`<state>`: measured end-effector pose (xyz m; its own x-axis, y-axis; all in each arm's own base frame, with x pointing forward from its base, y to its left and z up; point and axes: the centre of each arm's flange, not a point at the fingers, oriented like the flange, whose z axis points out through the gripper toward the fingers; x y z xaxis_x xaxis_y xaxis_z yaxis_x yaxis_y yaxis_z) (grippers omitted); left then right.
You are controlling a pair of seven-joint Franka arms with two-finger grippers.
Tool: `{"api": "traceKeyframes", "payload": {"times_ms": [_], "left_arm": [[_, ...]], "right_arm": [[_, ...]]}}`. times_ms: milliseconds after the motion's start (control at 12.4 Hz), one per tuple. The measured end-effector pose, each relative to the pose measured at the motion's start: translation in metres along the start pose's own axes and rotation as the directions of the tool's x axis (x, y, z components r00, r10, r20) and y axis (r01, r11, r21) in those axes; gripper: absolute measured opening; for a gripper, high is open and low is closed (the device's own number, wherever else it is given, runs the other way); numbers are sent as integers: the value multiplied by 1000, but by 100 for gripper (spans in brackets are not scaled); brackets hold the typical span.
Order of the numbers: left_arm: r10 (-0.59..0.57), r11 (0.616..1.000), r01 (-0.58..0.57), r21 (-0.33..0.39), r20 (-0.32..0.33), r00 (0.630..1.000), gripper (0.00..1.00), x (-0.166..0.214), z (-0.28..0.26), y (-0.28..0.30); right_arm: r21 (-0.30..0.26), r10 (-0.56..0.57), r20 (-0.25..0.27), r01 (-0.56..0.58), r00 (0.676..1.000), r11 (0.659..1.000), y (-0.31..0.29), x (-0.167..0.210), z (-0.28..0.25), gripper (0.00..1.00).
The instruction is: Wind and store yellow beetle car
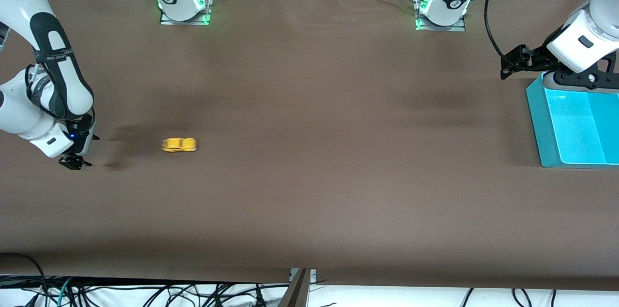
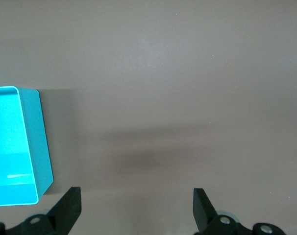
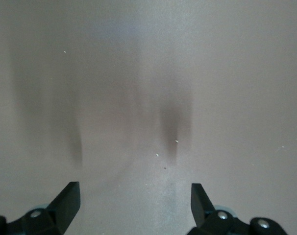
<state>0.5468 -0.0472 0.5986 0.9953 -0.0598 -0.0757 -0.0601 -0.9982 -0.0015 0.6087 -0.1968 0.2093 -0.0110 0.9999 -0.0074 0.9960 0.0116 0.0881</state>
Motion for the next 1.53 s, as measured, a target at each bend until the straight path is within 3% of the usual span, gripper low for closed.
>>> {"api": "traceKeyframes", "payload": {"times_ms": [1208,1530], "left_arm": [[9,1000,-9,1,27,1000,100,-1,6,4],[116,993,-113,-40,82,990,100,12,33,11]], "right_arm": [[0,-8,-8,8,1000,1000,3,6,-1,100],[-12,11,-19,-11,1000,1000,9,7,-7,100]]}}
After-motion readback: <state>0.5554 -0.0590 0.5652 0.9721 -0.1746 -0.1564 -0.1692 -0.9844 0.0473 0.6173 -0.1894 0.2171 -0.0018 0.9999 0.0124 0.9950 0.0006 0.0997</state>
